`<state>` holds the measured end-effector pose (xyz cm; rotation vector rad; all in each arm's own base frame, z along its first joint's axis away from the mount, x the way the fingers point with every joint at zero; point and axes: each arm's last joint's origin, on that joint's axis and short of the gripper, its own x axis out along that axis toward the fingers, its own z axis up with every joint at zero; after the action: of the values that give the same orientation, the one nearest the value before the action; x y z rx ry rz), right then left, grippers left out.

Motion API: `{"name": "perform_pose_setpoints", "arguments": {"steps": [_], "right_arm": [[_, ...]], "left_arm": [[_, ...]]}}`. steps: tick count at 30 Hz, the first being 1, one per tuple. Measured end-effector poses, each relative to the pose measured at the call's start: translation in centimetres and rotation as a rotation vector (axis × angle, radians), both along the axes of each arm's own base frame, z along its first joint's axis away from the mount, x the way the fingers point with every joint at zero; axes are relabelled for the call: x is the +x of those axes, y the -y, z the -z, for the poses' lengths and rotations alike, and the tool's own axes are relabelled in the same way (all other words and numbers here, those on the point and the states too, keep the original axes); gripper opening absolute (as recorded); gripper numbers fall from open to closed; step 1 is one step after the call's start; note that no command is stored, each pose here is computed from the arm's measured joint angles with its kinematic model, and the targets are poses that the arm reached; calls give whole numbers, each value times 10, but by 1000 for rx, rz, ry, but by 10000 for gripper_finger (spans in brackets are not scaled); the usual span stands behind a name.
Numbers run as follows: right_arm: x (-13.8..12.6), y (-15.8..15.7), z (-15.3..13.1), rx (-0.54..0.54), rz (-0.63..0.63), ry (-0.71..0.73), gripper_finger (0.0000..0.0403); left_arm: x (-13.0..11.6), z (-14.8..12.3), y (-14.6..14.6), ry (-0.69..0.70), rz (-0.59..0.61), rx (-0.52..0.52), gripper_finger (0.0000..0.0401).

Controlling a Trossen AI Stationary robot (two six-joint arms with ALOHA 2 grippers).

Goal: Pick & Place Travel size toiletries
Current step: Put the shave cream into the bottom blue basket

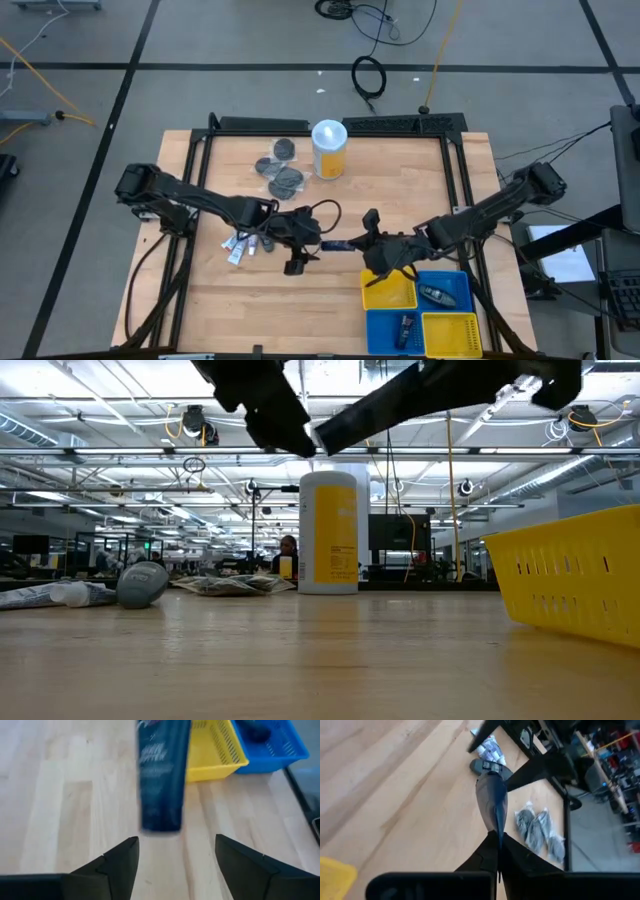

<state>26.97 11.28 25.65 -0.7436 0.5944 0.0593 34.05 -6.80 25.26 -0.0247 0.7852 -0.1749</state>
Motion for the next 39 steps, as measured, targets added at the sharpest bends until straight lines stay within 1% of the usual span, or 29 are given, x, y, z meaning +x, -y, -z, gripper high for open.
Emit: {"name": "perform_pose_setpoints", "arguments": {"steps": [3, 5, 7, 9, 11, 13, 18, 23, 26, 29, 35, 39], "right_arm": [[-12, -5, -2, 62, -2, -37, 0], [-19, -10, -2, 133, -29, -79, 0], [-26, -17, -2, 216, -71, -120, 0], [-32, -24, -1, 277, -108, -163, 0], [-37, -32, 1, 334, -136, -202, 0], [-43, -37, 3, 378, -138, -249, 0], [-55, -50, 6, 538, -131, -361, 0], [-66, -61, 7, 667, -124, -457, 0], [-72, -67, 8, 723, -105, -509, 0], [-77, -71, 10, 757, -58, -544, 0], [-84, -82, 16, 789, -29, -610, 0], [-85, -86, 20, 800, -10, -626, 0]], "left_arm": [[-4, -6, -2, 14, -38, 22, 258], [-9, -10, -4, 4, -65, 47, 255], [-8, -14, -5, 38, -88, 59, 252], [-11, -14, -7, 26, -108, 81, 250], [-10, -16, -8, 39, -118, 80, 251], [-11, -16, -8, 35, -122, 83, 253], [-11, -16, -8, 34, -136, 90, 248], [-11, -16, -8, 34, -137, 90, 247], [-11, -16, -8, 33, -142, 85, 248], [-11, -16, -8, 32, -152, 75, 248], [-11, -16, -8, 32, -152, 75, 248], [-11, -16, -8, 32, -150, 77, 248]]}}
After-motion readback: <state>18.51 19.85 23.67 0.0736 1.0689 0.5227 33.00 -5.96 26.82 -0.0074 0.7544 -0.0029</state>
